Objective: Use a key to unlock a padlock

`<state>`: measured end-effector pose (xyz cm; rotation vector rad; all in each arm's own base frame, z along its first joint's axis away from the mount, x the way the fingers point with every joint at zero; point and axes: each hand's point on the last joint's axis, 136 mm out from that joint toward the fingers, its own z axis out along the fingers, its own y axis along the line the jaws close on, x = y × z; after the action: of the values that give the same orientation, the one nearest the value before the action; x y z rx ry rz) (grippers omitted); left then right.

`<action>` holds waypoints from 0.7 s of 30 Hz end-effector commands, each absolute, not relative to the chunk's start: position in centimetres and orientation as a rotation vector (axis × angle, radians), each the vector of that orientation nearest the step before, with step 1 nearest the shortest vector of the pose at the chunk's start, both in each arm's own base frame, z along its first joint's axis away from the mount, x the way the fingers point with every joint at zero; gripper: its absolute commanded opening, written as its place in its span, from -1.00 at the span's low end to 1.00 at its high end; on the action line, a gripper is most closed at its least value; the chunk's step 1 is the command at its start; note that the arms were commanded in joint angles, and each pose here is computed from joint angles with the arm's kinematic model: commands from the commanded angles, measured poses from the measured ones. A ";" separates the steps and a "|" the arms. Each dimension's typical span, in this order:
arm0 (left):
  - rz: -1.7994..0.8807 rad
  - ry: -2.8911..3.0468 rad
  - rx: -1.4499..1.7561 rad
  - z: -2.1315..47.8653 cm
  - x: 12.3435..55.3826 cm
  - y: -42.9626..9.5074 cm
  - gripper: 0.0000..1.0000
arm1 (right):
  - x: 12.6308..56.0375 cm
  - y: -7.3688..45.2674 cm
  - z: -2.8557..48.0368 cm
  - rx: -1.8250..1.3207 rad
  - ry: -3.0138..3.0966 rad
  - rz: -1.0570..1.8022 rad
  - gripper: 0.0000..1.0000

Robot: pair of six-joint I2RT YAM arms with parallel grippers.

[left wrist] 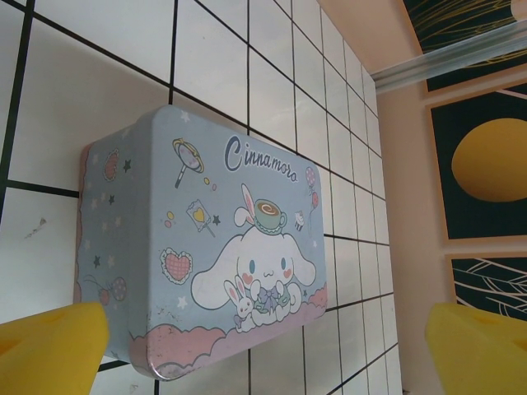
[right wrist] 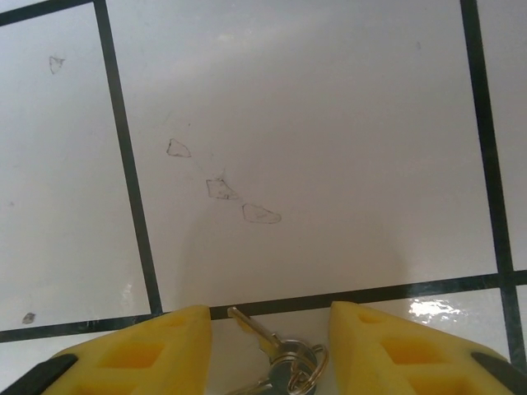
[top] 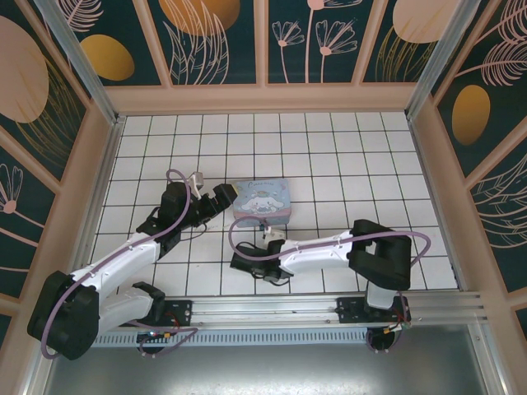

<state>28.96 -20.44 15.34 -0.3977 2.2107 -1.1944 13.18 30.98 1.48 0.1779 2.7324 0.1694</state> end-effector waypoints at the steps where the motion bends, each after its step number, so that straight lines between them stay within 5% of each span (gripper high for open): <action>1: -1.202 2.177 -0.397 15.9 29.2 -20.3 0.97 | 11.7 30.8 0.1 0.172 2.789 0.099 -0.17; 21: -1.199 2.176 -0.399 15.9 29.3 -20.3 0.97 | 9.7 31.6 -0.9 0.120 2.841 0.104 -0.44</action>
<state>28.99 -20.45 15.39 -0.3970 2.2083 -1.1951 12.68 30.98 1.33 0.1410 2.7107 0.0943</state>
